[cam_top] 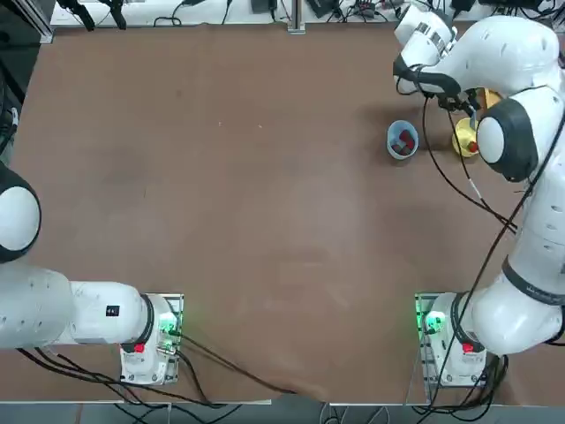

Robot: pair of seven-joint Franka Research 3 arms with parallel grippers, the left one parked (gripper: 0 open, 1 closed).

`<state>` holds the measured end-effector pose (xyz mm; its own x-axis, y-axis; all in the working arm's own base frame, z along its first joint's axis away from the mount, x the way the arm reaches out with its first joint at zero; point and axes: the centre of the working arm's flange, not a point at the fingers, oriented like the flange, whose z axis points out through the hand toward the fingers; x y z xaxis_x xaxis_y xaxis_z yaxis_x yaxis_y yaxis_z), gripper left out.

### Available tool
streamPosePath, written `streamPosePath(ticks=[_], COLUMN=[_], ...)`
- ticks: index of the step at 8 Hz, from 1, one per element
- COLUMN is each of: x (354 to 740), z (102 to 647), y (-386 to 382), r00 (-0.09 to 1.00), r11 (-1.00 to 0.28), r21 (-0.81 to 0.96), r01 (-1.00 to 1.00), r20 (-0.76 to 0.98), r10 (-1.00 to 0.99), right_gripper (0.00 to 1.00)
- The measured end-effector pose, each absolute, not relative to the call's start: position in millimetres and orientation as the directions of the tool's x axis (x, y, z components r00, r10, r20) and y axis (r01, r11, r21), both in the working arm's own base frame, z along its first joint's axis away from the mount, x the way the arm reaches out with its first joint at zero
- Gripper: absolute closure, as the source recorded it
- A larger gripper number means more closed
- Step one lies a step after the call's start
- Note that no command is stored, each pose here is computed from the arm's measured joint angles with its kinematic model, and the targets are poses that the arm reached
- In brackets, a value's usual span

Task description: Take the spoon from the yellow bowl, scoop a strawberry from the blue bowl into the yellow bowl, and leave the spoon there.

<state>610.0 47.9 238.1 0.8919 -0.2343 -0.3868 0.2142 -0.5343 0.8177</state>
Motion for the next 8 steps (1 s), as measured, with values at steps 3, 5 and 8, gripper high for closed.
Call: streamPosePath(ticks=[3,5,8], x=[609.7,607.3,604.8], z=[214.5,199.7,180.3], y=[45.4,46.3,46.8], r00=[0.908,0.906,0.905], r11=[-0.488,-0.48,-0.475], r21=[0.857,0.862,0.862], r01=[0.163,0.164,0.176], r20=[-0.324,-0.324,-0.332], r10=[-0.266,-0.271,-0.267], right_gripper=[0.89,0.89,0.79])
